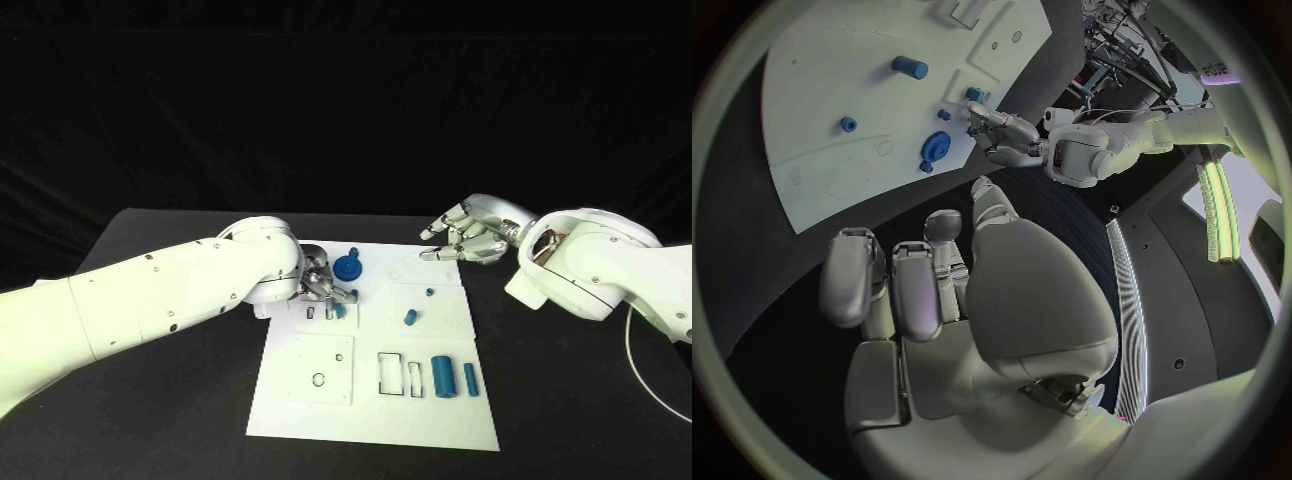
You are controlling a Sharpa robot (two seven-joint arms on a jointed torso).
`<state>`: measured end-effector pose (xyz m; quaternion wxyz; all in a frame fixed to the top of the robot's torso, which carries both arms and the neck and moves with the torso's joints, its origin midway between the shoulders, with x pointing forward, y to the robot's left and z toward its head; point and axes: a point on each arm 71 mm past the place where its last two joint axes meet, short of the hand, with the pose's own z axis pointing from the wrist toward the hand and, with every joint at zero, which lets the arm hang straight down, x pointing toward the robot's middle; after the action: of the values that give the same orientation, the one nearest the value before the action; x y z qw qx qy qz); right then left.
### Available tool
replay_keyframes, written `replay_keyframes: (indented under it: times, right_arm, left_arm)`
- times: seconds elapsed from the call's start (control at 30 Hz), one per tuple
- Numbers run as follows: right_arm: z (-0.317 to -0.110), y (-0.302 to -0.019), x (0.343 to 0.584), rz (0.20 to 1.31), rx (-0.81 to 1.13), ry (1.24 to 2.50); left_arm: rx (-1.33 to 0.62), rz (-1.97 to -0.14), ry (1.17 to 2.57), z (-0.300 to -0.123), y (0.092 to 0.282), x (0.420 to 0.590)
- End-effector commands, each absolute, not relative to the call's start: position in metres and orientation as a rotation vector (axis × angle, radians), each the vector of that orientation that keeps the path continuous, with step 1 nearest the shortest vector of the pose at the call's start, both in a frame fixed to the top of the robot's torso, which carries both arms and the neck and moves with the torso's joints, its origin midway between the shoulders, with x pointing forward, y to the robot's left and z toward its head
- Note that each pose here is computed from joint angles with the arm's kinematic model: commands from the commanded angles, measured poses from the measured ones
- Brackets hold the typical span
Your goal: Assemble the parts on the task board
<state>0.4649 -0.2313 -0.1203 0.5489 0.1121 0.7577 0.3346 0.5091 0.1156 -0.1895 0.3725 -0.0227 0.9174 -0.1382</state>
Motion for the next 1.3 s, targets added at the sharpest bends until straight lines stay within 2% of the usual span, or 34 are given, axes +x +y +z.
replay_keyframes:
  times: [0.03,1.3]
  right_arm:
    - [-0.1210,-0.2304,0.4646,0.792,0.247,1.804]
    - [-0.1234,-0.2265,0.4657,0.799,0.241,1.820]
  left_arm:
    - [-0.015,-0.336,2.383,-0.1912,0.1144,0.5077]
    - [-0.028,-0.354,2.396,-0.1928,0.1101,0.5071]
